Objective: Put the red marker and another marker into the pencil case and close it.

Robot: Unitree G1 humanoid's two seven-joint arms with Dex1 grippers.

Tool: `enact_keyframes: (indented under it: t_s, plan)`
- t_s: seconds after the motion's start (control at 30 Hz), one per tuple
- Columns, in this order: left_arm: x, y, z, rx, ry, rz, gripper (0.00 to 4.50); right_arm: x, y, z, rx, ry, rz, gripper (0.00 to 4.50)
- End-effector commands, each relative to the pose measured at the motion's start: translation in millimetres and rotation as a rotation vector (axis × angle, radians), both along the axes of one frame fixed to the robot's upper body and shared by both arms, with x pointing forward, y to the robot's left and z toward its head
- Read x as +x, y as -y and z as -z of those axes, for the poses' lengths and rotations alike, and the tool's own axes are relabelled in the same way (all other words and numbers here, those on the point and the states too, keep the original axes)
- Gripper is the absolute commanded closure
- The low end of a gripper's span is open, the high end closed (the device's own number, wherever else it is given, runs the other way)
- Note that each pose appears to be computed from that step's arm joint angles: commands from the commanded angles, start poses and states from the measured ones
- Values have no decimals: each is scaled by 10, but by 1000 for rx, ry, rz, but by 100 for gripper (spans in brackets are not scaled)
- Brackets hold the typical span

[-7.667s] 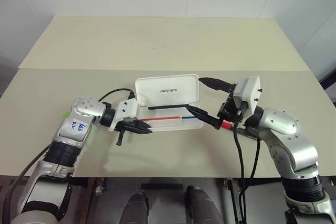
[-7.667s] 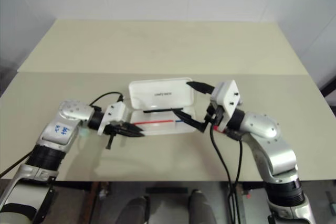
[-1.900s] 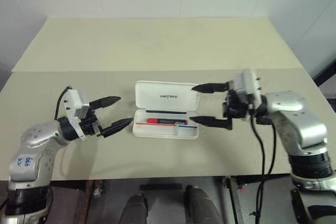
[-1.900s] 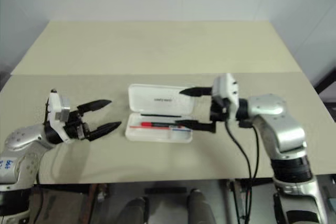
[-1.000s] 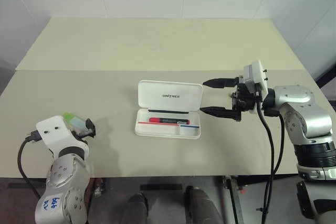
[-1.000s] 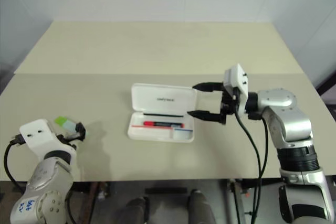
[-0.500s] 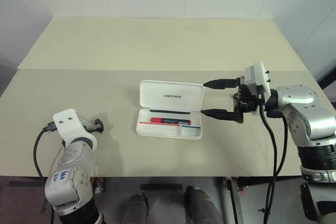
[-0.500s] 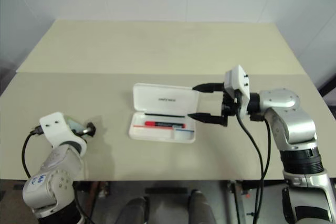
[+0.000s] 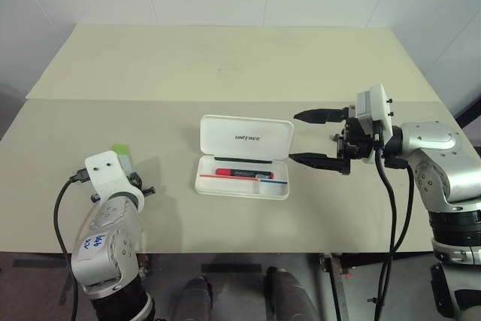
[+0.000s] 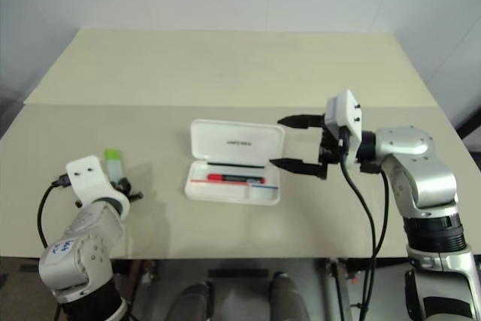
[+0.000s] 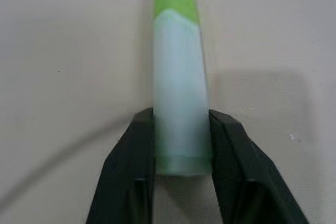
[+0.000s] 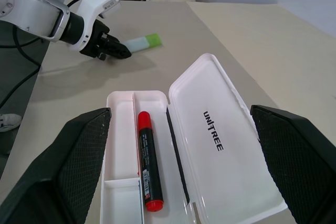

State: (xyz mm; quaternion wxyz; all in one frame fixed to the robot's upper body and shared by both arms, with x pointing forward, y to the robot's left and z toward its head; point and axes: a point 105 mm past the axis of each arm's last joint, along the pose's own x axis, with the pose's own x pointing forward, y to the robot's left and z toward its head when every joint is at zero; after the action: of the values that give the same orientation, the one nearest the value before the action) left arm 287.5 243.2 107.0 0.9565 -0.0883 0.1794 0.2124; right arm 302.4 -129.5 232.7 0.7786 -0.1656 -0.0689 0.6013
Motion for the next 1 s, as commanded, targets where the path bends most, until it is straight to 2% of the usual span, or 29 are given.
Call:
enact_keyframes:
  t_s: [0.03, 0.23, 0.4, 0.53, 0.67, 0.8, 0.87, 1.0]
  plan:
    - [-8, -17, -3, -6, 15, -8, 351, -21, 40, -145, 14, 71, 7, 0]
    - [137, 10, -250, -15, 182, 32, 351, -2, 73, -126, 14, 74, 23, 0]
    - [304, 134, -701, -31, 438, 172, 351, -4, 102, -107, 10, 72, 42, 0]
    - [361, 415, -999, -25, 613, 435, 351, -7, 133, -93, 2, 74, 63, 0]
    - [344, 509, -1098, -13, 685, 570, 351, 6, 188, -91, -3, 76, 84, 0]
    - [238, 532, -1372, -125, 824, 891, 351, 23, 248, -73, -3, 77, 128, 0]
    - [191, 543, -1413, -133, 809, 1017, 351, 27, 277, -74, 1, 80, 145, 0]
    - [-93, 794, -1488, -170, 749, 1427, 351, 19, 343, -76, 4, 80, 178, 0]
